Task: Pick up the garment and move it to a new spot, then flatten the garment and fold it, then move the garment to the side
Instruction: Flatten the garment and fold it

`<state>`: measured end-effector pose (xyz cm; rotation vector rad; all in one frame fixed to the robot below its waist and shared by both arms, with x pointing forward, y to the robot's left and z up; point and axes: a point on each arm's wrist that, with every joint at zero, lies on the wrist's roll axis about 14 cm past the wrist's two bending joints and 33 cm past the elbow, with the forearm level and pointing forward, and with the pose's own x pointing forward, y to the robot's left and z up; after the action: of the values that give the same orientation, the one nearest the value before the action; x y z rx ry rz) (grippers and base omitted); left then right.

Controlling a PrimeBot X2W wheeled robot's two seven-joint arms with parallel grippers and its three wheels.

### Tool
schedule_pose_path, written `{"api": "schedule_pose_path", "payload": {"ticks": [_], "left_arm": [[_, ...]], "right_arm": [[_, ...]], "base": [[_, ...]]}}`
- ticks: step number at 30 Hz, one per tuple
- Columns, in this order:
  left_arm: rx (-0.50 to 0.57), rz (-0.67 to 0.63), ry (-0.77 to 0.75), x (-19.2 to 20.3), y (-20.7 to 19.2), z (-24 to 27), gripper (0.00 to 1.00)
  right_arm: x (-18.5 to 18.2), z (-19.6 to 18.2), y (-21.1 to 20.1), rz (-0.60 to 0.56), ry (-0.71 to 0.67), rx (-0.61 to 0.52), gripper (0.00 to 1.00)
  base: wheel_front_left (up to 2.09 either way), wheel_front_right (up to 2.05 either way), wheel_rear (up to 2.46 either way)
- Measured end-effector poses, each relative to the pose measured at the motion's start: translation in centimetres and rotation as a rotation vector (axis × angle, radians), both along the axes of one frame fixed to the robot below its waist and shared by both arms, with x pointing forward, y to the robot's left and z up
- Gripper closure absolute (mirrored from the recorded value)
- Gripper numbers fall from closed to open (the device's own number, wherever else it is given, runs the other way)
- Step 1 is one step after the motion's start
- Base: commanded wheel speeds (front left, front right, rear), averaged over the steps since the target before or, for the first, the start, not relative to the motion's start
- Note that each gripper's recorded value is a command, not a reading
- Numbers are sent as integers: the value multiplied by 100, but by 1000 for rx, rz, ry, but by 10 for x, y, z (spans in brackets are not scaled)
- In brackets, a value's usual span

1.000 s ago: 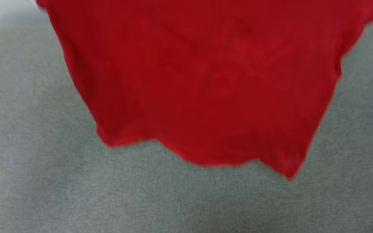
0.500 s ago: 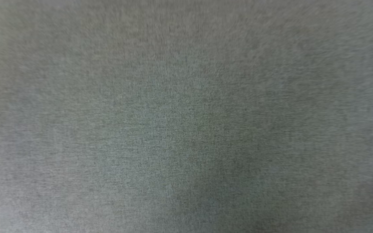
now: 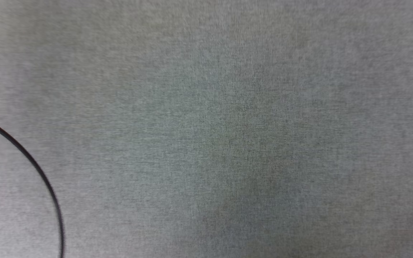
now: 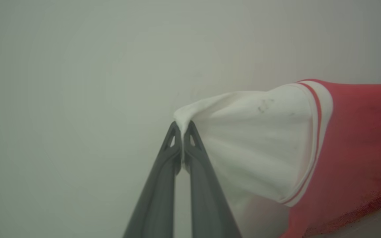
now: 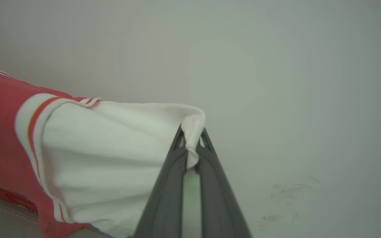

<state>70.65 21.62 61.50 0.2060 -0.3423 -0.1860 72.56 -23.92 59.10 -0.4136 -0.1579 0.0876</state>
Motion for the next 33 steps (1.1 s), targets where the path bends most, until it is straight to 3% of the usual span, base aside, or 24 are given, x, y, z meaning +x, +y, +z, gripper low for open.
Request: {"api": "schedule_pose_path", "payload": {"ticks": [7,15,22,29,33], "left_arm": [[-30,-7,213,-57,-1,-74,100],[-42,-2,438,-166,1,-142,100],[-55,2,583,-254,2,-177,100],[-82,35,703,-322,7,-203,100],[-109,46,739,-350,8,-208,100]], "right_arm": [[-48,-59,8,40,156,32,100],[-141,-111,6,49,365,113,100],[-224,-132,9,67,496,206,100],[-288,-139,-8,81,550,118,100],[-323,-148,-12,77,586,136,100]], "base": [[0,0,0],[0,0,0],[0,0,0],[0,0,0],[0,0,0]]}}
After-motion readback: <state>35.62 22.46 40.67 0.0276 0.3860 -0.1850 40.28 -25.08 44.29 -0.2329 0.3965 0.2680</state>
